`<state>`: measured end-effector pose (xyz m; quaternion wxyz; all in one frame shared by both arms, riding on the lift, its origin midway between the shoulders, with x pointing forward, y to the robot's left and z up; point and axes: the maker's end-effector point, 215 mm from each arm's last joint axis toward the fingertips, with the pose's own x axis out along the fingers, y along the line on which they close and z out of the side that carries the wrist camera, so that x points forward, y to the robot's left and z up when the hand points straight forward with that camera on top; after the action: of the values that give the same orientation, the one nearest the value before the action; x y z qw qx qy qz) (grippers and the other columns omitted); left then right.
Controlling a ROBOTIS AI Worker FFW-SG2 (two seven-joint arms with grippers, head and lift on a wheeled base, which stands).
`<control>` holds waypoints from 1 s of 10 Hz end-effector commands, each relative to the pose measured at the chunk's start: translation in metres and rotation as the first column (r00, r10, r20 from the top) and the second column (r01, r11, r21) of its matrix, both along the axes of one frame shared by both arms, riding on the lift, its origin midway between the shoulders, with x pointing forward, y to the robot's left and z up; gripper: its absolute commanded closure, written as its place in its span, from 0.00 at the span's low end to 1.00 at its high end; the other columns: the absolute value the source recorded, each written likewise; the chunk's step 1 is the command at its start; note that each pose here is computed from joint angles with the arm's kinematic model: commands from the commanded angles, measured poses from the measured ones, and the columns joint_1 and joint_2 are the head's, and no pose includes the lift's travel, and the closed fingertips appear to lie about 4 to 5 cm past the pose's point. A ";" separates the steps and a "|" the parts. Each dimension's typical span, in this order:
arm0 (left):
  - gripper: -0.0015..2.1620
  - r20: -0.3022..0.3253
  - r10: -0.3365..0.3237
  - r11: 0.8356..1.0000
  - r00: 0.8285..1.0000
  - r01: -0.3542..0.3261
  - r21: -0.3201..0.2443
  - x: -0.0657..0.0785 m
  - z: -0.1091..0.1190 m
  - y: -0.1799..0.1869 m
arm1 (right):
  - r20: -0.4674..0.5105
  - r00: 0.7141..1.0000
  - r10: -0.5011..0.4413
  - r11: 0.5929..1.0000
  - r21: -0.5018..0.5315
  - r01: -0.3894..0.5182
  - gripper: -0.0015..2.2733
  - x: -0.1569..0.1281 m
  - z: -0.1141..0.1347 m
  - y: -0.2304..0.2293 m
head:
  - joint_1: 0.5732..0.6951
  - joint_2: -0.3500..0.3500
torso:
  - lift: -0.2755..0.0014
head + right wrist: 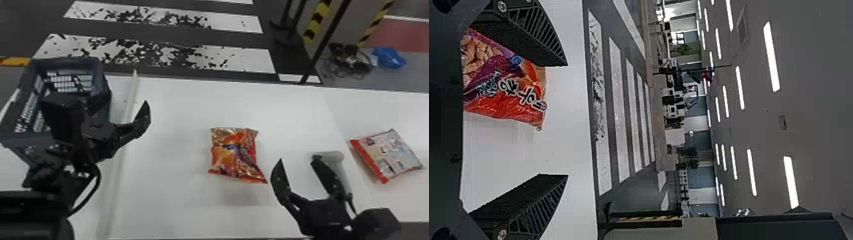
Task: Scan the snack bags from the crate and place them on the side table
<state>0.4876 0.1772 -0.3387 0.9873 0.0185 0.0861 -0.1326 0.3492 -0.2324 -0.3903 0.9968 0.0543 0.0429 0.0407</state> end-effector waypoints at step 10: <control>0.04 0.098 0.093 0.995 0.991 -0.091 -0.028 -0.061 -0.007 0.061 | -0.261 0.951 0.168 0.958 0.272 -0.094 0.04 -0.005 -0.056 0.042 | 1.00 0.57 | 0.66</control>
<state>0.4272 0.2386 -0.3443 0.9955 0.0101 0.0351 -0.0869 0.3461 -0.1949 -0.4376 0.9676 0.1693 0.1579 0.1008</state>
